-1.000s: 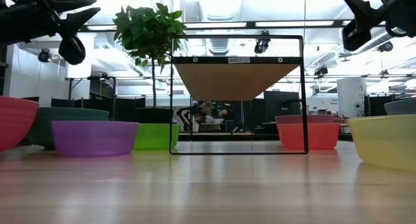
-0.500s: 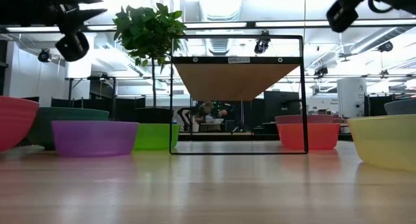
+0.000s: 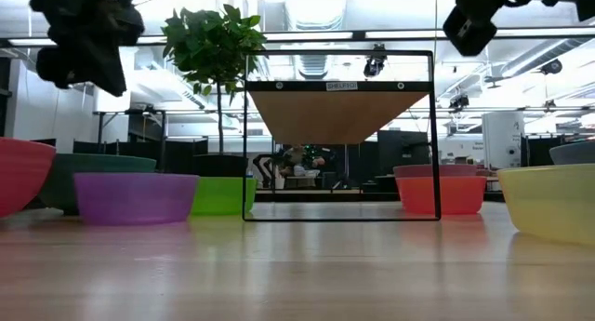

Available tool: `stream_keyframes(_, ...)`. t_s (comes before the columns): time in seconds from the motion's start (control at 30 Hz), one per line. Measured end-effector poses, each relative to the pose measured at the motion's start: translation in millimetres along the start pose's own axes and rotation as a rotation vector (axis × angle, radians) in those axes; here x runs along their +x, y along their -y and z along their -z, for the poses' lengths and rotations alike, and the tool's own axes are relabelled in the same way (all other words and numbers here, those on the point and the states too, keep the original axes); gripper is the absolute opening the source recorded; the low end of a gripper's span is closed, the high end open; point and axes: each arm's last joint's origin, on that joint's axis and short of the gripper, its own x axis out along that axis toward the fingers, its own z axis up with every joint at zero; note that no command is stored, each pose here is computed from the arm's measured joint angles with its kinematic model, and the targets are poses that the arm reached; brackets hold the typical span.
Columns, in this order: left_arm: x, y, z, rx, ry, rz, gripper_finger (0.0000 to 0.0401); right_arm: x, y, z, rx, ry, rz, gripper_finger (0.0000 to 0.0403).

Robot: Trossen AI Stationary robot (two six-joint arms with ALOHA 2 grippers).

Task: Place and stack bowls onto a shelf
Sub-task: Put the blue green bowl onto the shelf

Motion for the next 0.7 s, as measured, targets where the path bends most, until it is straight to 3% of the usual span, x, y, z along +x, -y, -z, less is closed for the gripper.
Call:
stream_keyframes(0.23,23,18,-3,0.043,-0.118,-0.173,0.0051,14,3,7,0.042,-0.058,0.022,0.0187)
stream_keyframes(0.37,35,23,-1,0.058,-0.154,-0.216,0.0085,17,2,7,0.040,-0.045,0.009,0.0187)
stream_keyframes(0.53,47,26,0,0.071,-0.170,-0.271,0.0143,15,-9,-13,-0.020,0.008,-0.065,0.0187)
stream_keyframes(0.7,62,28,0,0.093,-0.168,-0.348,0.0173,16,-17,-9,-0.074,-0.008,-0.103,0.0187)
